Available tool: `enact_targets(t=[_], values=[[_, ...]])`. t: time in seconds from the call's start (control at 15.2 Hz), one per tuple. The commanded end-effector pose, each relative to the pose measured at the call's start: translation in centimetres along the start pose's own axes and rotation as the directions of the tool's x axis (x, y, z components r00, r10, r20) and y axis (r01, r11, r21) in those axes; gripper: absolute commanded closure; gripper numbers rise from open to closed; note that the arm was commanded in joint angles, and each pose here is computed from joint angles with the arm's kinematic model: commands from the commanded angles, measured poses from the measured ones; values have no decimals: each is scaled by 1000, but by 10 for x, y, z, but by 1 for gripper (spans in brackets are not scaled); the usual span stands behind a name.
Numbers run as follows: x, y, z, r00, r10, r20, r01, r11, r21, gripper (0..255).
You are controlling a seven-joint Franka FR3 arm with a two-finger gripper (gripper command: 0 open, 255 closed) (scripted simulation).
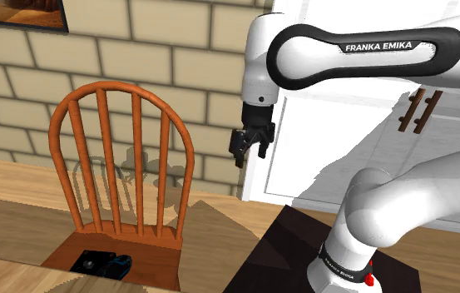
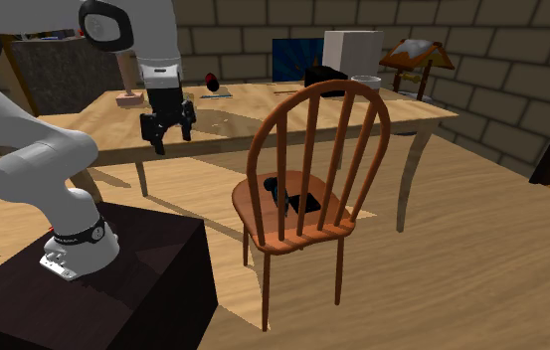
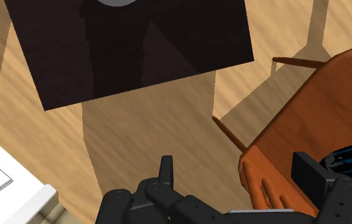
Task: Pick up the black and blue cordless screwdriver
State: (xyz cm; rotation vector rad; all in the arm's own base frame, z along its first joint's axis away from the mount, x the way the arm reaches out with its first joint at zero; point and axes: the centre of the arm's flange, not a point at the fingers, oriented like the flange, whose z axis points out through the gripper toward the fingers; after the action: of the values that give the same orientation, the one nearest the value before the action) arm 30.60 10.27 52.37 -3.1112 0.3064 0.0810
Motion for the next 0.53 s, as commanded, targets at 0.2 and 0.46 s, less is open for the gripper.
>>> enact_targets(t=[0.2, 0.46], values=[[6, -45, 43, 998, 69, -1, -69, 997, 39, 0], [14, -82, 74, 993, 121, 0, -121, 990, 68, 0]])
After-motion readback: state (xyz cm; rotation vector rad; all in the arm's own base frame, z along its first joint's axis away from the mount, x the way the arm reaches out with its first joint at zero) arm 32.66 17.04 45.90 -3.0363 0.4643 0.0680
